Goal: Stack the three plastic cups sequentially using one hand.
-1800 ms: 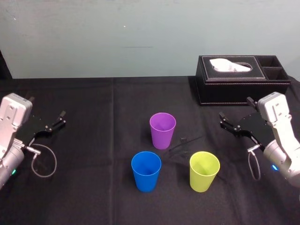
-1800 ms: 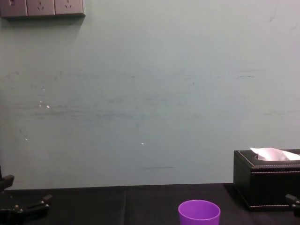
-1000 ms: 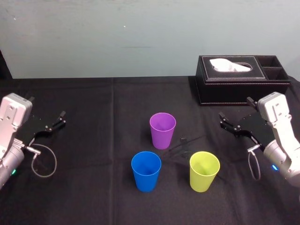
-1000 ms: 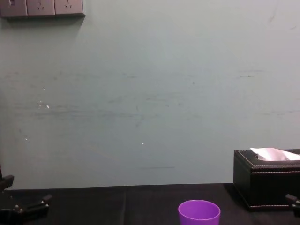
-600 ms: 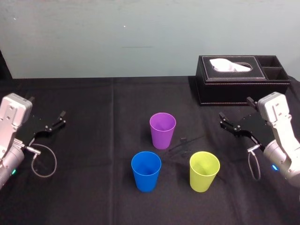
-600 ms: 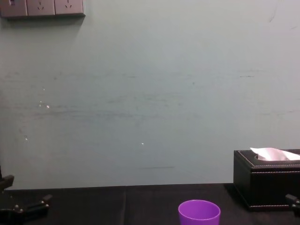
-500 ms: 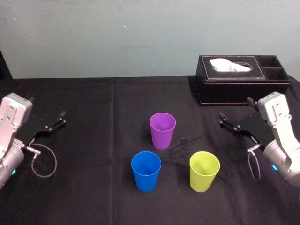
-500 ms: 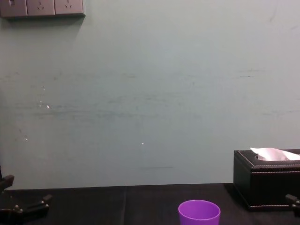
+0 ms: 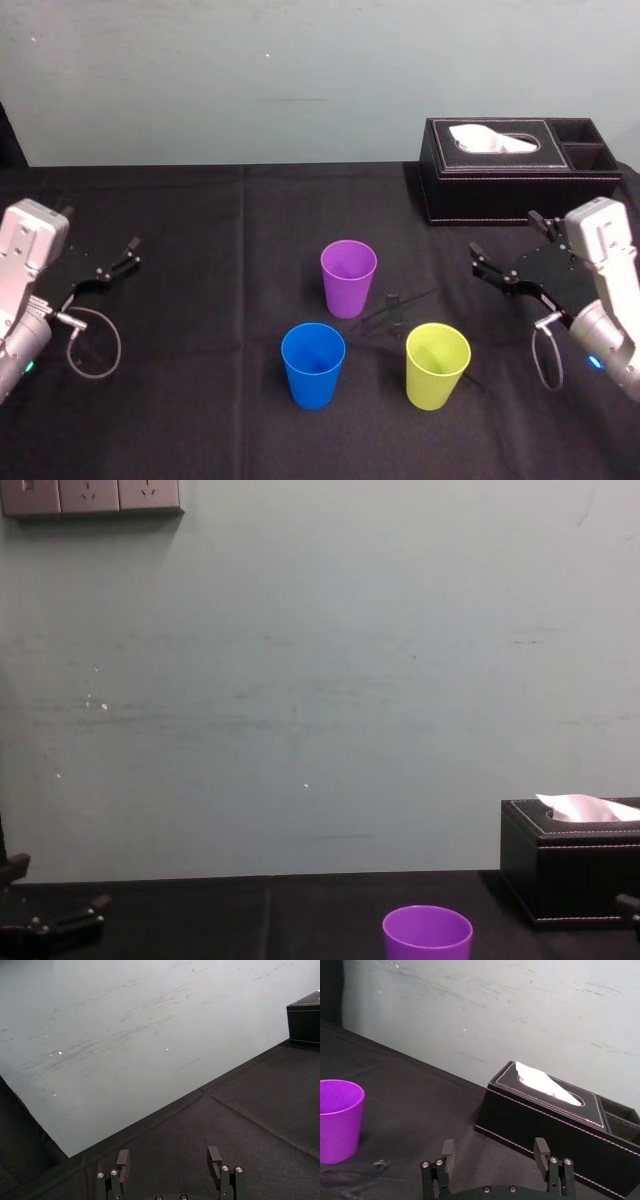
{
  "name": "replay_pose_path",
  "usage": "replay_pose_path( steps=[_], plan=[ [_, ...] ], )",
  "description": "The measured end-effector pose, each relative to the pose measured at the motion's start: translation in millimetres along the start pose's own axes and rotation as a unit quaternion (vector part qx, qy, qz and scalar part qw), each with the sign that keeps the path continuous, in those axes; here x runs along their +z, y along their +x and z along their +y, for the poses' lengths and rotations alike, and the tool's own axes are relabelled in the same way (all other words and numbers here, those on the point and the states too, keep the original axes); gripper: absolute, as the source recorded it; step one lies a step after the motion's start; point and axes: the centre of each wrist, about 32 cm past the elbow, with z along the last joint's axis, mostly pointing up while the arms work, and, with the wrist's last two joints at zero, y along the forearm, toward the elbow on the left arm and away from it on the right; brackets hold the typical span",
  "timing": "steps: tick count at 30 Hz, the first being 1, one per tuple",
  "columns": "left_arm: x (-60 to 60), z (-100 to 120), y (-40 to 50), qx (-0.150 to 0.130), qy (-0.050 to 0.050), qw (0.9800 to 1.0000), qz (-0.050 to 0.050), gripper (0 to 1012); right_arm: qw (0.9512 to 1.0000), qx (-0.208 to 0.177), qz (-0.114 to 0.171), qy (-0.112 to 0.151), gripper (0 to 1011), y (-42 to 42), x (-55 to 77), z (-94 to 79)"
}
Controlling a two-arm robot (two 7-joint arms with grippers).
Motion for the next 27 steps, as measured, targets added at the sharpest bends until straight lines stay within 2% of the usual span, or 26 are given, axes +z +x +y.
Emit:
replay_pose_path(
  steps=[6, 14, 20, 27],
  plan=[
    [0.0, 0.0, 0.0, 0.0, 0.0, 1.0, 0.0, 1011, 0.9995, 0.023, 0.018, 0.01, 1000, 11.5, 4.7, -16.0],
    [0.0, 0.0, 0.0, 0.0, 0.0, 1.0, 0.0, 1011, 0.9972, 0.071, 0.015, 0.017, 1000, 26.8, 15.5, -37.0],
    [0.0, 0.0, 0.0, 0.0, 0.0, 1.0, 0.0, 1012, 0.9911, 0.128, 0.021, 0.028, 1000, 42.2, 22.4, -56.7],
    [0.0, 0.0, 0.0, 0.0, 0.0, 1.0, 0.0, 1011, 0.9846, 0.171, 0.025, 0.03, 1000, 52.2, 26.9, -69.3]
  ],
)
